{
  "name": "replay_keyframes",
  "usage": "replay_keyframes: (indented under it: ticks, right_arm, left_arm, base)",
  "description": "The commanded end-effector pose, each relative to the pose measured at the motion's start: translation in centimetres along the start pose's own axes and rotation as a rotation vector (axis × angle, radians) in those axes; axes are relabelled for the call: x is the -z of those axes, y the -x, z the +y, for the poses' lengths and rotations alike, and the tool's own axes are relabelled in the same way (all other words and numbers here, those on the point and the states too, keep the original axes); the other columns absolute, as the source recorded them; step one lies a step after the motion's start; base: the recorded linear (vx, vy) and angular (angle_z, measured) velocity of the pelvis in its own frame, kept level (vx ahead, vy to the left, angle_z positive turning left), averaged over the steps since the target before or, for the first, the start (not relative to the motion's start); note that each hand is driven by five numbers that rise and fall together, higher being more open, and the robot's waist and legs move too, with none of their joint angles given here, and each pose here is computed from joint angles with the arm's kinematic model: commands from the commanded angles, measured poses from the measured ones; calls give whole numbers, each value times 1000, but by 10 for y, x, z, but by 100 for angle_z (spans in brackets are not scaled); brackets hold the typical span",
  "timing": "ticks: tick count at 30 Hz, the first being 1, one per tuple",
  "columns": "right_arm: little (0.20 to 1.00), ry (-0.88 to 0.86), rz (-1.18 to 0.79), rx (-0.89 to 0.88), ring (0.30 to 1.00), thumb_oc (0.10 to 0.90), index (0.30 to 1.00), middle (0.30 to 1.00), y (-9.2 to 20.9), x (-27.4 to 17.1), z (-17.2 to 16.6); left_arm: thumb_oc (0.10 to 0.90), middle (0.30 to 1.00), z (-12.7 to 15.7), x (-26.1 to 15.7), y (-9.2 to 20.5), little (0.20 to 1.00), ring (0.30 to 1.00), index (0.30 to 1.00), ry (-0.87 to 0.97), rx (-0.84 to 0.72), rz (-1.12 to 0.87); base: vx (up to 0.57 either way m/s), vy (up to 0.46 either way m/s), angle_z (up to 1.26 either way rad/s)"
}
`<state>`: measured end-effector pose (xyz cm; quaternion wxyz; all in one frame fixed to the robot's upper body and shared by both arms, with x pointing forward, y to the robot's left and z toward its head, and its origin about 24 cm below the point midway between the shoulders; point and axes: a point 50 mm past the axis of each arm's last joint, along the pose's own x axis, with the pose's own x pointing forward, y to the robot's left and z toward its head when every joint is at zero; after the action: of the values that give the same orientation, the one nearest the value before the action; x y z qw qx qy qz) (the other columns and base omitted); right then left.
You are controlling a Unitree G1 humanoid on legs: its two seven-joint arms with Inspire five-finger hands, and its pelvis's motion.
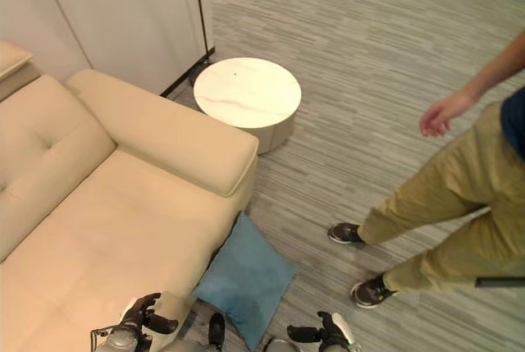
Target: Pick up all the scattered cushions and arrange them neatly on the sofa.
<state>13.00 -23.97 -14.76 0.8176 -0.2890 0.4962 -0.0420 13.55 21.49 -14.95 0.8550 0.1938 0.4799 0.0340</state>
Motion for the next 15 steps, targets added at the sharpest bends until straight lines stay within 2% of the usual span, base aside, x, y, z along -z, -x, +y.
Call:
replay_keyframes:
  ticks: [1, 12, 15]
  right_arm:
    - [900, 7, -28, 86, 900, 800, 900, 900, -3, -2, -23]
    - [900, 25, -64, 70, 900, 800, 900, 900, -2, -7, -16]
    - [900, -11, -86, 95, 900, 800, 900, 900, -3, -13, -22]
  left_arm:
    - [800, 900, -7, 8, 3, 900, 900, 900, -9, -5, 11]
    - [800, 900, -17, 13, 6, 900, 900, 900, 12, 16, 34]
    - [800, 900, -23, -8, 3, 900, 900, 900, -12, 41, -33]
  base:
    - [39, -94, 16]
    - [-38, -120, 2]
    - [-184, -195, 54]
